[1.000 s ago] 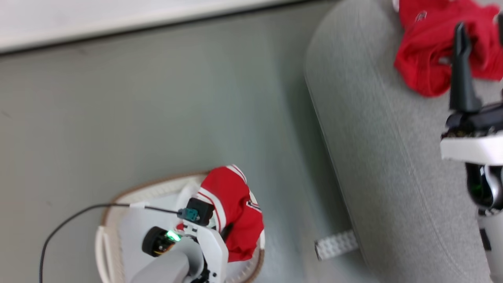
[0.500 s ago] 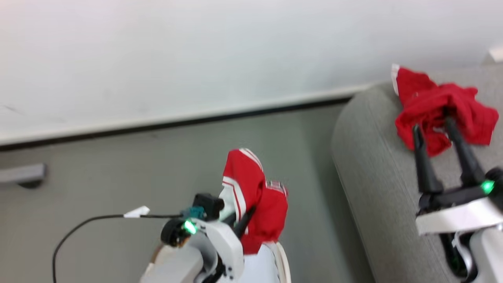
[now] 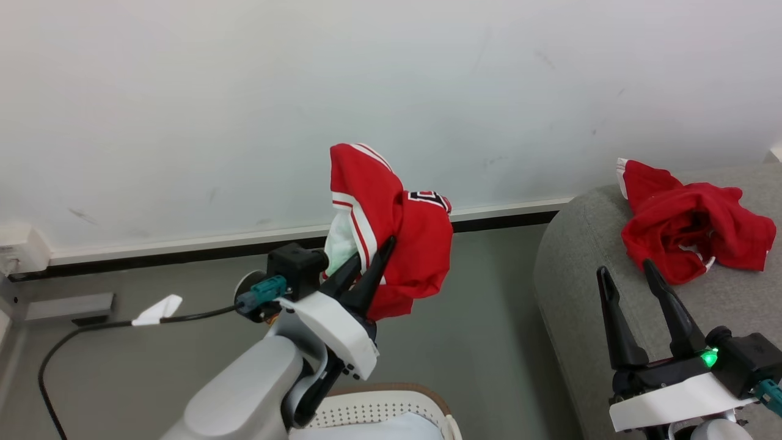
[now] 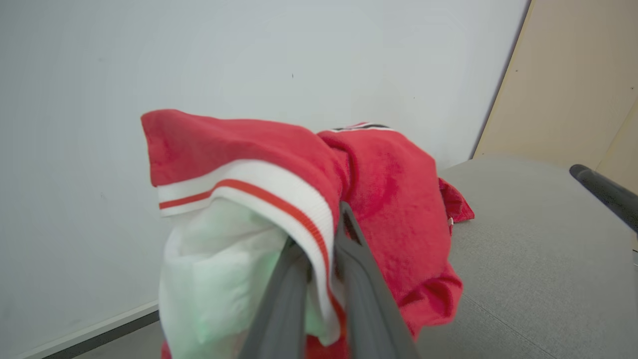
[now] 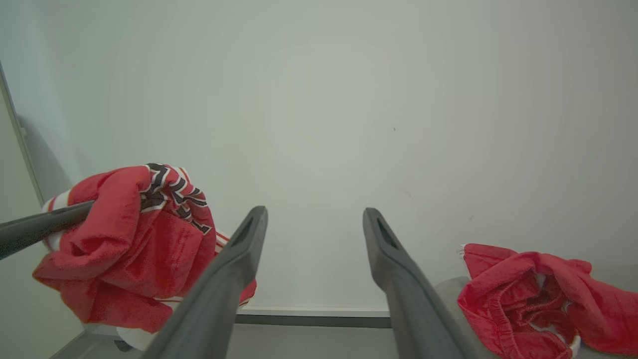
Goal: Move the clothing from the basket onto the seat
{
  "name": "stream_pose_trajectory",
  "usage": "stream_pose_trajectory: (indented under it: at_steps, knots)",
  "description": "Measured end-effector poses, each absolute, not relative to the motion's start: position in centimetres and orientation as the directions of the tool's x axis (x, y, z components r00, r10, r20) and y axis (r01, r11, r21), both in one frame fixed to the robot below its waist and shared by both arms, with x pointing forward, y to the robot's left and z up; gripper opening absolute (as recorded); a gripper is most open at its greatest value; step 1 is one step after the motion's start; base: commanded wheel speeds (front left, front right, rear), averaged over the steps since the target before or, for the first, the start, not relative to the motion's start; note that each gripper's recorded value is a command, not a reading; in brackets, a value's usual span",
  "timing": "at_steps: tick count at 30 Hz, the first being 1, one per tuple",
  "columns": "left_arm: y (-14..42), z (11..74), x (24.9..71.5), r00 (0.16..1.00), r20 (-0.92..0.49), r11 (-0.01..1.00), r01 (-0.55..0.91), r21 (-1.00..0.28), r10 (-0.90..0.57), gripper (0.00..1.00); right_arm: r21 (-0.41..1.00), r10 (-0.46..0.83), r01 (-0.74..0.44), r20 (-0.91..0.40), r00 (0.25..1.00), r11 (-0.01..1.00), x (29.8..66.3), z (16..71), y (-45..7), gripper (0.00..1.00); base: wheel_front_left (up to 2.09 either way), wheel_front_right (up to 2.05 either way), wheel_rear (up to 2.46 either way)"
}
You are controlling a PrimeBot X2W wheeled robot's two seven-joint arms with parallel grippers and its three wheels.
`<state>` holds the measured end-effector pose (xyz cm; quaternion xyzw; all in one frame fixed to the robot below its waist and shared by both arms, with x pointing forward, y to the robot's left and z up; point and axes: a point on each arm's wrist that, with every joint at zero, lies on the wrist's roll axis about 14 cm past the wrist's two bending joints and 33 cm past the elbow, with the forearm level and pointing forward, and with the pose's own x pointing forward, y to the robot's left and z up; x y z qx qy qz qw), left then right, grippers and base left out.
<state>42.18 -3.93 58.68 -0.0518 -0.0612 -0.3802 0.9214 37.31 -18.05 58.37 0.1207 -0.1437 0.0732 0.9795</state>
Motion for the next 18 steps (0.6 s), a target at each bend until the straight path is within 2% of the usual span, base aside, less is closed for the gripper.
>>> stream_pose_trajectory:
  at_steps: [4,18]
  knots:
    - [-3.4,60.5,42.2,0.704,0.201,0.713,0.701,-0.036,-0.682,0.0,0.237,0.108,-0.18,0.29,0.951,0.955,36.9,57.8,-17.5,1.0,0.0,0.0,0.0]
    - [-3.6,60.9,41.4,0.698,0.215,0.707,0.705,-0.045,-0.683,0.0,0.224,0.161,-0.218,0.25,0.955,0.95,36.8,56.5,-16.0,1.0,0.0,0.0,0.0]
